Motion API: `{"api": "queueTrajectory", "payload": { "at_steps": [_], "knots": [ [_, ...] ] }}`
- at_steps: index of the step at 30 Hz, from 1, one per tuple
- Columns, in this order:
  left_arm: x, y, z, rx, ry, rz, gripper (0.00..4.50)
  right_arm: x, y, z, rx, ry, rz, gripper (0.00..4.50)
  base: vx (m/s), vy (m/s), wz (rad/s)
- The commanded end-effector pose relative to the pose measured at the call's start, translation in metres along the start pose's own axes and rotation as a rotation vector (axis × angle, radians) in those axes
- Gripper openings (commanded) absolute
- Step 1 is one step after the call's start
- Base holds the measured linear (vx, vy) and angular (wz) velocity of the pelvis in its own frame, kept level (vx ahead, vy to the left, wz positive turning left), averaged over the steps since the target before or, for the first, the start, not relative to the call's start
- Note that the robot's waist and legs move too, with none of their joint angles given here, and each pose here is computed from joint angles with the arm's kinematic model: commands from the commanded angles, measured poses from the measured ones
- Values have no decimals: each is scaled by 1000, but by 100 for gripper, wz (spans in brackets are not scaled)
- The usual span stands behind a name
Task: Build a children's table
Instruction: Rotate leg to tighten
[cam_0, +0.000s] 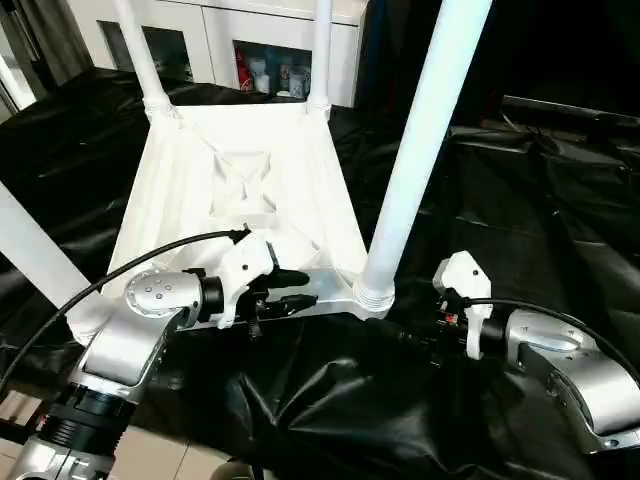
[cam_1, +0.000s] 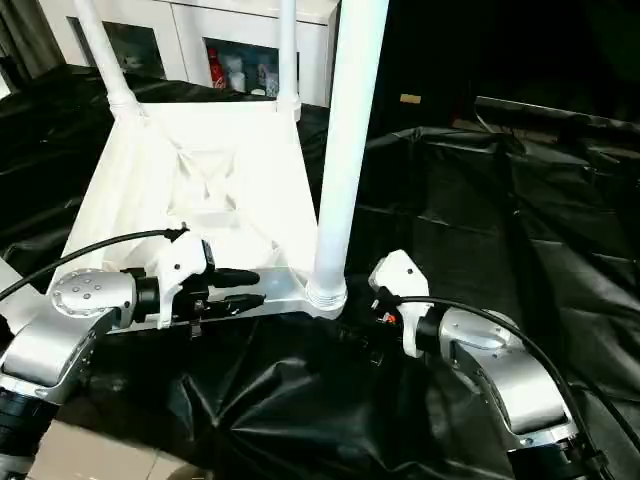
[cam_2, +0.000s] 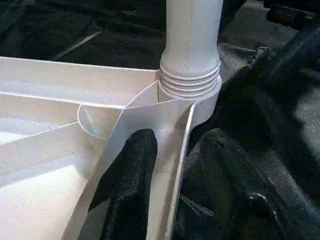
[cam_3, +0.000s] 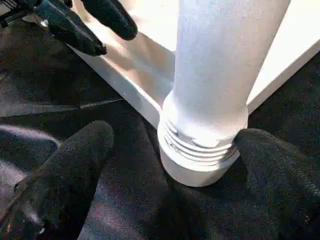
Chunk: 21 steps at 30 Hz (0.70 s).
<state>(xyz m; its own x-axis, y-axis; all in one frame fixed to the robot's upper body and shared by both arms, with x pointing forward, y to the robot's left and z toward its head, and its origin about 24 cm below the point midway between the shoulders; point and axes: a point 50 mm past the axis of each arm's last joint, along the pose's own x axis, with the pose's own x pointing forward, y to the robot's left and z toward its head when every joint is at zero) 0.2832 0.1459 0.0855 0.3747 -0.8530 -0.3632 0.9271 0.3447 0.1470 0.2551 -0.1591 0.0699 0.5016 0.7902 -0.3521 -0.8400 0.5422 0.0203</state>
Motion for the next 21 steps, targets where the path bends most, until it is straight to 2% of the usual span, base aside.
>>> {"api": "queueTrajectory", "payload": {
  "at_steps": [1,21],
  "knots": [
    [0,-2,0,1,6,-11,172,0,3,7,-34,-18,17,450,0,0,0],
    [0,-2,0,1,6,-11,172,0,3,7,-34,-18,17,450,0,0,0]
  ]
}}
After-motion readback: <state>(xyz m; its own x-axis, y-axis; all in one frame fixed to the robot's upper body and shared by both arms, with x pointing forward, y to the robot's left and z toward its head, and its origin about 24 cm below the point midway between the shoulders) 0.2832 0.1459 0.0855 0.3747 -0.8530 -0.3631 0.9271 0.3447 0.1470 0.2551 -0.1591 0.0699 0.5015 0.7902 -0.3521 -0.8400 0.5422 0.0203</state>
